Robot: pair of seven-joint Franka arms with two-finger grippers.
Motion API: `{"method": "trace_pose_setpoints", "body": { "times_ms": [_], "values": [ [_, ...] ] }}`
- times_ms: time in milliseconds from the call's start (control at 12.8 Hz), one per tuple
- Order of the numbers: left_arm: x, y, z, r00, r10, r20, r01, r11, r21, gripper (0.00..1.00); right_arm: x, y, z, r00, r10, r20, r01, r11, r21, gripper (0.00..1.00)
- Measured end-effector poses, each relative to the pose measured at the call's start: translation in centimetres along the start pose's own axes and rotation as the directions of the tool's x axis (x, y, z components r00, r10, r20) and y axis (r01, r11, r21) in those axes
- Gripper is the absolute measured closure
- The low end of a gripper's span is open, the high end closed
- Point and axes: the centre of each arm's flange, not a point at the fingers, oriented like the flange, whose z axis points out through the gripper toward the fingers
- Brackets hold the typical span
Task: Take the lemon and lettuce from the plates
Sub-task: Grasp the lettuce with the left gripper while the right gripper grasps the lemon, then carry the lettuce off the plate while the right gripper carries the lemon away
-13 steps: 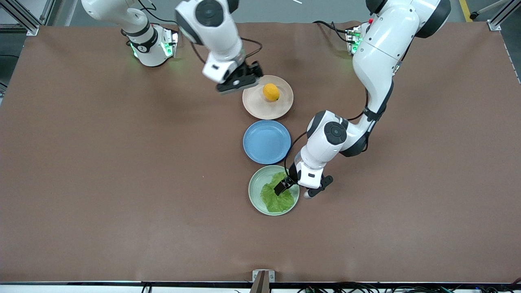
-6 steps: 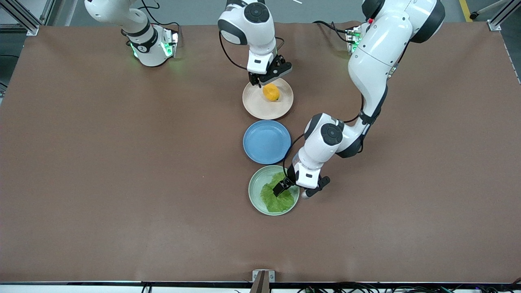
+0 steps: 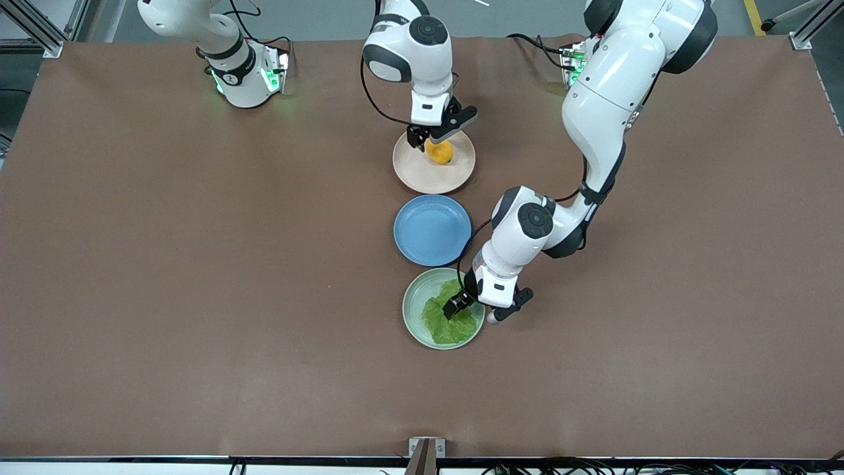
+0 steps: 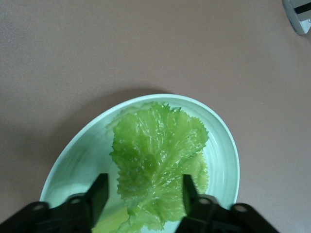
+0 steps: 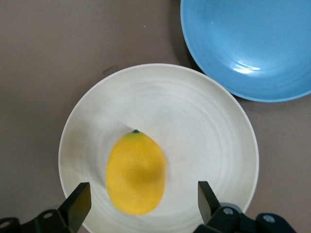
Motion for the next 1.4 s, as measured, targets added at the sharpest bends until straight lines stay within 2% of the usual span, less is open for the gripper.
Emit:
{"method": "trace_pose_setpoints", "body": {
  "times_ms": [78, 234, 312, 390, 468, 545, 623, 701, 779, 857, 1013, 1247, 1403],
  "values": [
    [0.0, 0.1, 0.0, 1.000, 0.000, -0.001, 0.000, 1.000, -0.003, 0.35, 0.0, 0.0, 0.7, 1.000, 0.000, -0.002, 0.000, 1.000, 0.002, 0.03],
    [0.1, 0.1, 0.1, 1.000, -0.001, -0.002, 0.001, 1.000, -0.005, 0.57, -0.2, -0.2, 2.0, 1.000, -0.004, 0.005, 0.004, 1.000, 0.000, 0.03],
    [0.1, 0.2, 0.1, 1.000, -0.001, -0.002, 0.001, 1.000, -0.006, 0.57, -0.4, -0.4, 2.5, 1.000, -0.007, 0.010, 0.007, 1.000, -0.002, 0.03],
    [0.1, 0.2, 0.1, 1.000, 0.000, -0.002, 0.000, 1.000, -0.007, 0.62, -0.6, -0.6, 2.8, 1.000, -0.012, 0.014, 0.012, 1.000, -0.006, 0.03],
    [0.1, 0.2, 0.1, 1.000, 0.000, -0.003, 0.000, 1.000, -0.007, 0.74, -0.7, -0.8, 3.1, 1.000, -0.016, 0.016, 0.016, 1.000, -0.010, 0.03],
    [0.1, 0.2, 0.1, 1.000, 0.000, -0.003, 0.000, 1.000, -0.008, 0.81, -0.7, -0.8, 3.3, 1.000, -0.013, 0.014, 0.013, 1.000, -0.012, 0.03],
    [0.1, 0.3, 0.0, 1.000, 0.000, -0.003, 0.000, 1.000, -0.009, 0.81, -0.7, -0.7, 3.4, 1.000, -0.013, 0.010, 0.013, 1.000, -0.014, 0.03],
    [0.1, 0.4, 0.0, 1.000, 0.000, -0.004, 0.000, 1.000, -0.011, 0.91, -0.6, -0.6, 3.5, 1.000, -0.015, 0.007, 0.015, 1.000, -0.017, 0.09],
    [0.1, 0.5, -0.1, 1.000, 0.001, -0.006, -0.001, 1.000, -0.015, 0.97, -0.6, -0.6, 3.7, 1.000, -0.020, 0.002, 0.020, 1.000, -0.018, 0.22],
    [0.2, 0.7, -0.2, 1.000, 0.001, -0.008, -0.001, 1.000, -0.021, 0.97, -0.6, -0.6, 4.0, 1.000, -0.026, -0.002, 0.026, 0.999, -0.021, 0.30],
    [0.4, 1.4, -0.8, 1.000, 0.002, -0.016, -0.003, 0.999, -0.040, 0.97, -0.4, -0.6, 4.0, 1.000, -0.027, -0.006, 0.027, 0.999, -0.021, 0.36],
    [0.8, 4.0, -3.9, 0.999, -0.004, -0.039, 0.000, 0.995, -0.098, 0.97, 0.6, 0.9, 3.5, 0.999, 0.033, 0.019, -0.031, 0.998, -0.054, 0.37],
    [1.4, 6.1, -7.6, 0.998, -0.011, -0.063, 0.001, 0.990, -0.144, 0.97, 3.5, 4.4, 0.0, 0.992, 0.116, 0.048, -0.111, 0.989, -0.099, 0.37]
  ]
}}
